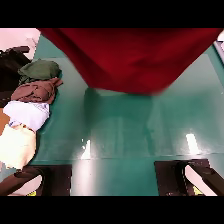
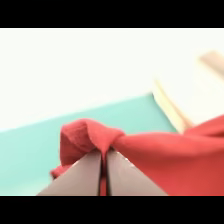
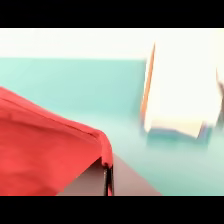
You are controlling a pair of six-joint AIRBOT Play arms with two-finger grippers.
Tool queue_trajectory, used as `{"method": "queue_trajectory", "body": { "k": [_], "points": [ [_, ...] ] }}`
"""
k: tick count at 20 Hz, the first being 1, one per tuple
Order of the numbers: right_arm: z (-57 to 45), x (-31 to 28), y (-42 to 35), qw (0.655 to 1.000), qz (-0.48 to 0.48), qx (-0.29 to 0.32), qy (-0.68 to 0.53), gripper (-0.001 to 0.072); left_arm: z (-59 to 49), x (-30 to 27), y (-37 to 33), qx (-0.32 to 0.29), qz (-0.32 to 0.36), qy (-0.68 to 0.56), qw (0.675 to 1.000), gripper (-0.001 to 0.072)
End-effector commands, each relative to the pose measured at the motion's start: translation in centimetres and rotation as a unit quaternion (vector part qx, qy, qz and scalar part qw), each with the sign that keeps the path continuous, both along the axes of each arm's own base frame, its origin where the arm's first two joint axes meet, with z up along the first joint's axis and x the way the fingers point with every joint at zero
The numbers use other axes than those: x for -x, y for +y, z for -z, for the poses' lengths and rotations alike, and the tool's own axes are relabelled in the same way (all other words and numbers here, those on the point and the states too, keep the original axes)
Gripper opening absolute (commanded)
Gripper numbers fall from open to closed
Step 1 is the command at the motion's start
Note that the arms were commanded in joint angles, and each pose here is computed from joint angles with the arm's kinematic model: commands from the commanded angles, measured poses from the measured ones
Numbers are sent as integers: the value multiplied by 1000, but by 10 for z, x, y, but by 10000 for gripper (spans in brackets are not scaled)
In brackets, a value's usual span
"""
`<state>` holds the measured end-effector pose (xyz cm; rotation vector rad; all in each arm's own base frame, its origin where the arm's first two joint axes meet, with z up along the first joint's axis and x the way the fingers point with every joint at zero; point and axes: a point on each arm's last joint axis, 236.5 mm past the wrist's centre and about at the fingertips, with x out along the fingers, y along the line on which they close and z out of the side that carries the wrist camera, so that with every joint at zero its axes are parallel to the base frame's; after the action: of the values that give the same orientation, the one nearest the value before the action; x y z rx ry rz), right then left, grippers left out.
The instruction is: Fold the shirts.
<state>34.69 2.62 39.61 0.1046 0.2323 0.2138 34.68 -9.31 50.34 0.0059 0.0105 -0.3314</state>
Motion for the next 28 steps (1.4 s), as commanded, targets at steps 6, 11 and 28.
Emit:
{"method": "queue_trajectory", "body": {
  "k": [6, 11, 28],
  "points": [
    [-90, 91, -6, 994, 48, 69, -76, 15, -97, 150, 24, 26, -9, -170, 985, 27],
    [-57, 34, -14, 998, 34, 59, 17, 14, 15, 41, 4, -22, 3, 37, 999, 27],
    [273, -143, -11, 917, -61, -57, 390, 281, 405, -135, 35, -38, -32, 516, 855, 465]
  ]
}}
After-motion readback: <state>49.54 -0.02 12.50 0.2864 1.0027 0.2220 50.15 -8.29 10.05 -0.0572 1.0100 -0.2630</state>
